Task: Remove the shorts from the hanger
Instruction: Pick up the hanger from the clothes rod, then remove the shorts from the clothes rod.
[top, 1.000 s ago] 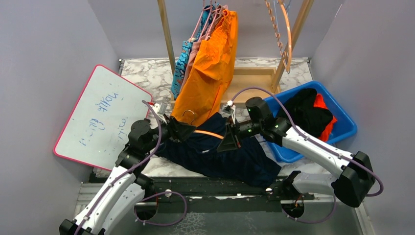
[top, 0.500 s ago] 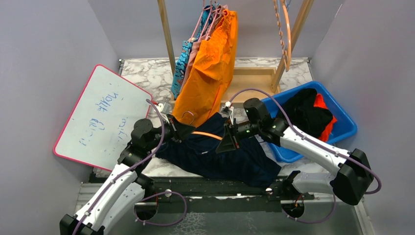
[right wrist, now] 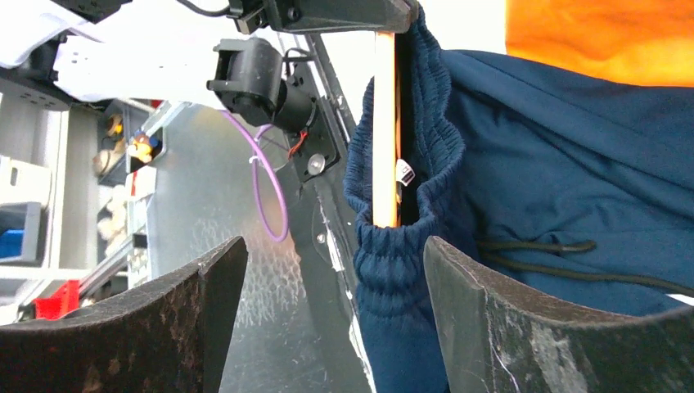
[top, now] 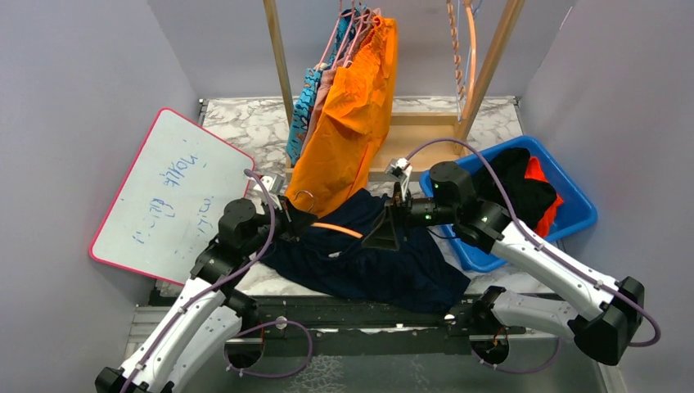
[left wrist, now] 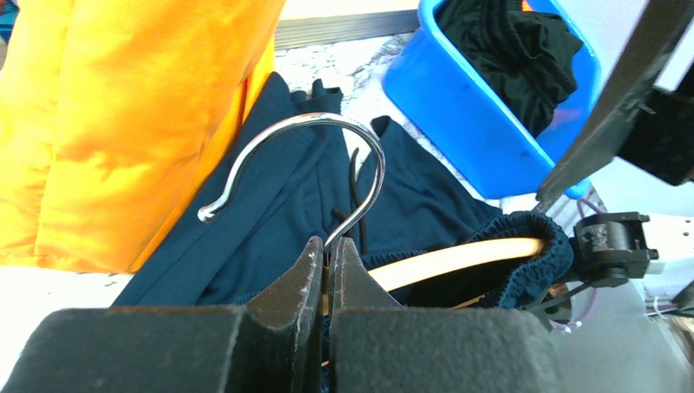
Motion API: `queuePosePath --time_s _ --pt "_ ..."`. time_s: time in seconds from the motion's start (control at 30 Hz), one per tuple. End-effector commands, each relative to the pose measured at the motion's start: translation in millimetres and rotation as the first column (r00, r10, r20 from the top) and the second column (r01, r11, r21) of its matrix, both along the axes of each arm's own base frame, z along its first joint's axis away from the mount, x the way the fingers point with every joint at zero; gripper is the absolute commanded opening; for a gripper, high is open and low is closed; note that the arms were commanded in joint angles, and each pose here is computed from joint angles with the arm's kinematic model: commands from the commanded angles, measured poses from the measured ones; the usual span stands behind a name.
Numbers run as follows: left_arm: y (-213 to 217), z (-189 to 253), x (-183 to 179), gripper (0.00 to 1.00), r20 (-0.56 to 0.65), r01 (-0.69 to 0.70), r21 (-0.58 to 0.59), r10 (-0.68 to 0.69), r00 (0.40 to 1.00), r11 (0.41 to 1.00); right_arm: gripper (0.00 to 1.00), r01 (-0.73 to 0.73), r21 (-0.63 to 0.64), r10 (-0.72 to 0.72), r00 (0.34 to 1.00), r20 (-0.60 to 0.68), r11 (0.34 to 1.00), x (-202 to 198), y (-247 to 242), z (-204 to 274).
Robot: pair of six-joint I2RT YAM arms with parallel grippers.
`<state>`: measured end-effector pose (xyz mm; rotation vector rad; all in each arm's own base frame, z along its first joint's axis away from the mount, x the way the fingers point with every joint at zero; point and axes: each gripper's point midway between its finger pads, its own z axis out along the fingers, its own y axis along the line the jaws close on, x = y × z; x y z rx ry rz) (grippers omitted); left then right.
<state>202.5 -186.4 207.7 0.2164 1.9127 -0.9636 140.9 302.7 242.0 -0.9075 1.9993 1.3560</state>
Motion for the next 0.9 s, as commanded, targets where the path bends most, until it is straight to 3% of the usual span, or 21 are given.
queuePosePath --time_s 0.0,0.23,0.37,0.47,0.6,0.87 --pt "10 26 8 0.0 0.082 -0.066 0.002 0.065 0.994 0.998 0.8 0.095 -0.018 -0.094 0.995 0.037 0.995 12 -7 7" --pt "14 28 5 0.0 0.086 -0.081 -0.002 0.081 0.993 0.997 0.57 0.011 -0.053 -0.014 0.998 -0.055 0.999 5 4 -17" --pt "19 23 1 0.0 0.023 -0.107 0.013 0.107 0.994 0.994 0.26 0.011 -0.05 -0.014 0.998 -0.064 0.999 13 15 -21" --pt "34 25 2 0.0 -0.019 -0.186 0.068 0.188 0.982 0.98 0.03 0.092 -0.085 -0.094 0.995 -0.022 0.992 31 14 -22" --pt "49 29 5 0.0 0.005 -0.249 0.109 0.25 0.968 0.962 0.02 0.203 -0.129 -0.201 0.979 0.029 0.971 48 5 -24" --pt "81 36 17 0.0 0.052 -0.442 0.097 0.439 0.897 0.892 0.02 0.324 -0.149 -0.314 0.945 0.092 0.934 45 -28 -17"
